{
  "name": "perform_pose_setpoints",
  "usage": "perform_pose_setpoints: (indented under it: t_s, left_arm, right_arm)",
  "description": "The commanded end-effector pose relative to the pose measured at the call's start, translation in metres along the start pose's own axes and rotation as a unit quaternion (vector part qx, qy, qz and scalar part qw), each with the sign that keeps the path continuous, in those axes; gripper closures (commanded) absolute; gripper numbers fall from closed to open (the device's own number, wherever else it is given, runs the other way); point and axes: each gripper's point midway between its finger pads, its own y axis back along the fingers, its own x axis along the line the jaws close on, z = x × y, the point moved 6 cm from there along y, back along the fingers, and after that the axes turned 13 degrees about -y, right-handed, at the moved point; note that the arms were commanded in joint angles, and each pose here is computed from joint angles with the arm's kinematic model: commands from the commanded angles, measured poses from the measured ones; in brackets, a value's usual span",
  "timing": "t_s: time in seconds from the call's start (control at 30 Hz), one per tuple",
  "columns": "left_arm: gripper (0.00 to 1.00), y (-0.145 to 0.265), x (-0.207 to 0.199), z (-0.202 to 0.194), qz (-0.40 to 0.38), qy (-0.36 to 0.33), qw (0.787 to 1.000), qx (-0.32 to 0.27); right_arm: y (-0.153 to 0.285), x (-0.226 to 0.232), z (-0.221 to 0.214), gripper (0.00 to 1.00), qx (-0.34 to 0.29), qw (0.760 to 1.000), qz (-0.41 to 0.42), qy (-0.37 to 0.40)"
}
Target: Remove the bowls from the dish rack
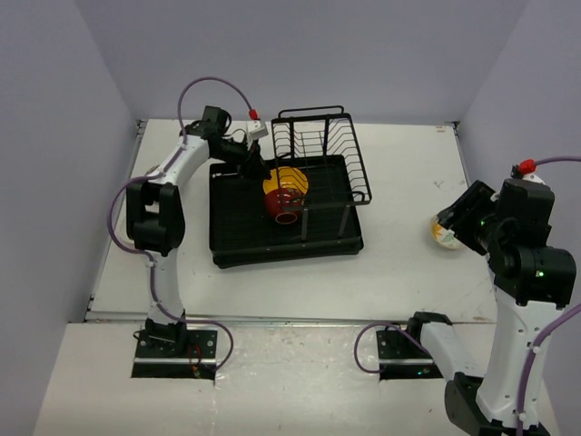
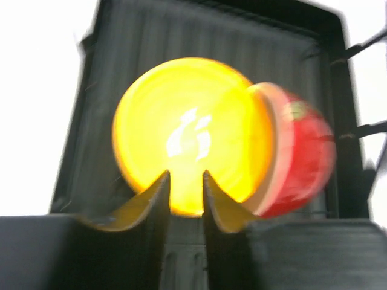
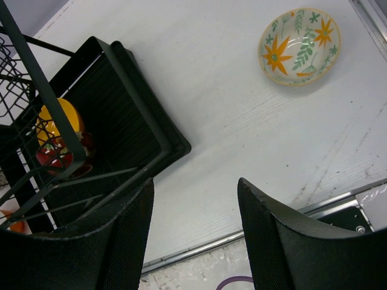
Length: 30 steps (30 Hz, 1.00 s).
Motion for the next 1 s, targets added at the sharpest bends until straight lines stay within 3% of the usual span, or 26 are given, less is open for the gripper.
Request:
perform_pose_setpoints:
  t_s: [0.0, 0.07, 0.33, 0.7, 0.97]
  left_arm:
    - [0.69, 0.024, 0.033, 0.012, 0.128, -0.009, 0.991, 0.038]
    - [0.66, 0.025, 0.037, 0.002, 0.149, 0.031, 0.987, 0.059]
    - [0.68, 0.028, 0.054, -0.011, 0.207, 0.079, 0.970, 0.096]
    - [0.54, 0.020, 0.034, 0.009, 0.187, 0.079, 0.975, 0.091]
    - [0.53, 0.001, 0.013, 0.010, 0.155, 0.080, 0.980, 0.099]
  right_arm:
    - [0.002, -0.011, -0.011, 0.41, 0.020, 1.000, -0.019, 0.008]
    - [0.001, -0.011, -0.011, 0.41, 0.020, 1.000, -0.019, 0.008]
    - [0.003, -0.009, -0.010, 0.41, 0.016, 1.000, -0.010, 0.003]
    - [0.004, -0.014, -0.014, 0.41, 0.016, 1.000, -0.017, 0.007]
    - [0.005, -0.017, -0.017, 0.41, 0.014, 1.000, -0.015, 0.005]
